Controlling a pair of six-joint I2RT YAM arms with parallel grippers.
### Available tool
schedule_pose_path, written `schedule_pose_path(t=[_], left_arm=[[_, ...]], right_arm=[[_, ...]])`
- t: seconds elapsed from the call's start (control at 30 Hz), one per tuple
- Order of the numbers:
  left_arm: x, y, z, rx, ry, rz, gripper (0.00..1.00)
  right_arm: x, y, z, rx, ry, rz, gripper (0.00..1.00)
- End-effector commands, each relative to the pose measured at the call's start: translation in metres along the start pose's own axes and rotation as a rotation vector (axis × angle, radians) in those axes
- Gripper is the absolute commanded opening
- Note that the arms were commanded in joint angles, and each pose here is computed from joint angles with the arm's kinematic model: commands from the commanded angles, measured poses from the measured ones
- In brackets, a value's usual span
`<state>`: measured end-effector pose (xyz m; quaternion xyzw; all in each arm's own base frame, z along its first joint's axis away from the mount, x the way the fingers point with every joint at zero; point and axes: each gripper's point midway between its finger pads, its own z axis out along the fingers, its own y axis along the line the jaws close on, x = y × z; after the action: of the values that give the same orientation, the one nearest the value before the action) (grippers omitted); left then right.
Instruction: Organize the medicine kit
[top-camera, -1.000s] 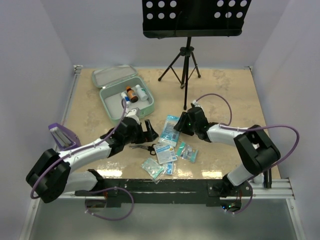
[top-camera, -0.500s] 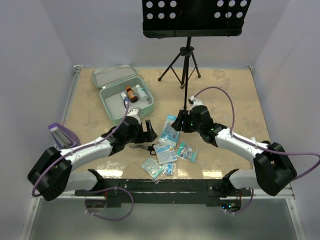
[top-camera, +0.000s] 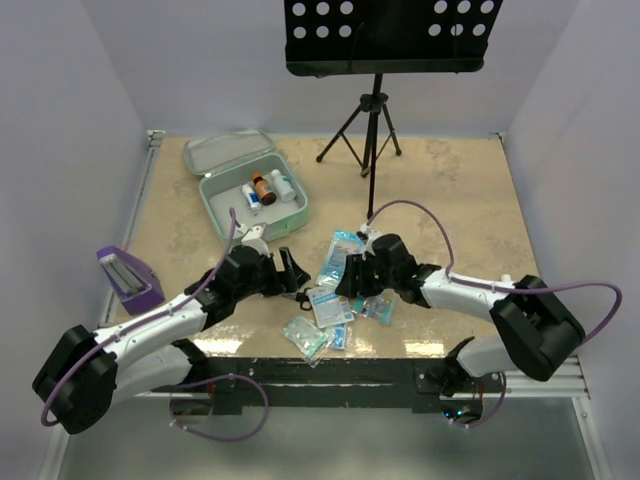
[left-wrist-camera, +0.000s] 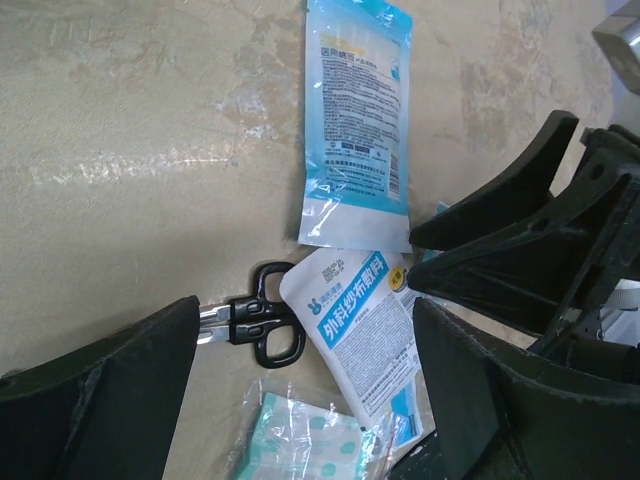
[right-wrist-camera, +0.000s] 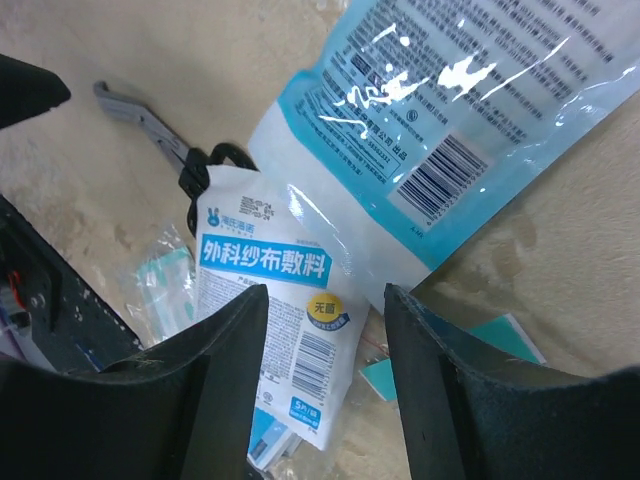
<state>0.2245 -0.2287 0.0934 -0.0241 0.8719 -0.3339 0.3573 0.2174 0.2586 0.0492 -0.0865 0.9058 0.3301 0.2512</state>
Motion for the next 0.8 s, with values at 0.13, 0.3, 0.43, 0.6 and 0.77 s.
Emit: schedule_pose_path(t=[0.13, 0.3, 0.43, 0.6, 0.77], left_arm=[[0.001, -0.003, -0.005, 0.025, -0.016, -0.016, 0.91], [-0.004, -0.002, -0.008, 0.016, -0.033, -0.002, 0.92], [-0.001, 0.0, -0.007, 0.015, -0.026, -0.005, 0.91], [0.0, 0.0, -0.006, 0.019, -0.022, -0.008, 0.91], [0.003, 0.002, -0.005, 0.014, -0.016, -0.008, 0.92]], right_arm=[[0.024, 0.001, 0.019, -0.013, 0.073, -0.036, 0.53], [0.024, 0.007, 0.021, -0.037, 0.074, -0.039, 0.53], [0.024, 0.013, 0.021, -0.057, 0.075, -0.037, 0.47], [0.023, 0.016, 0.021, -0.064, 0.079, -0.047, 0.38], [0.025, 0.018, 0.021, -0.075, 0.092, -0.052, 0.25]])
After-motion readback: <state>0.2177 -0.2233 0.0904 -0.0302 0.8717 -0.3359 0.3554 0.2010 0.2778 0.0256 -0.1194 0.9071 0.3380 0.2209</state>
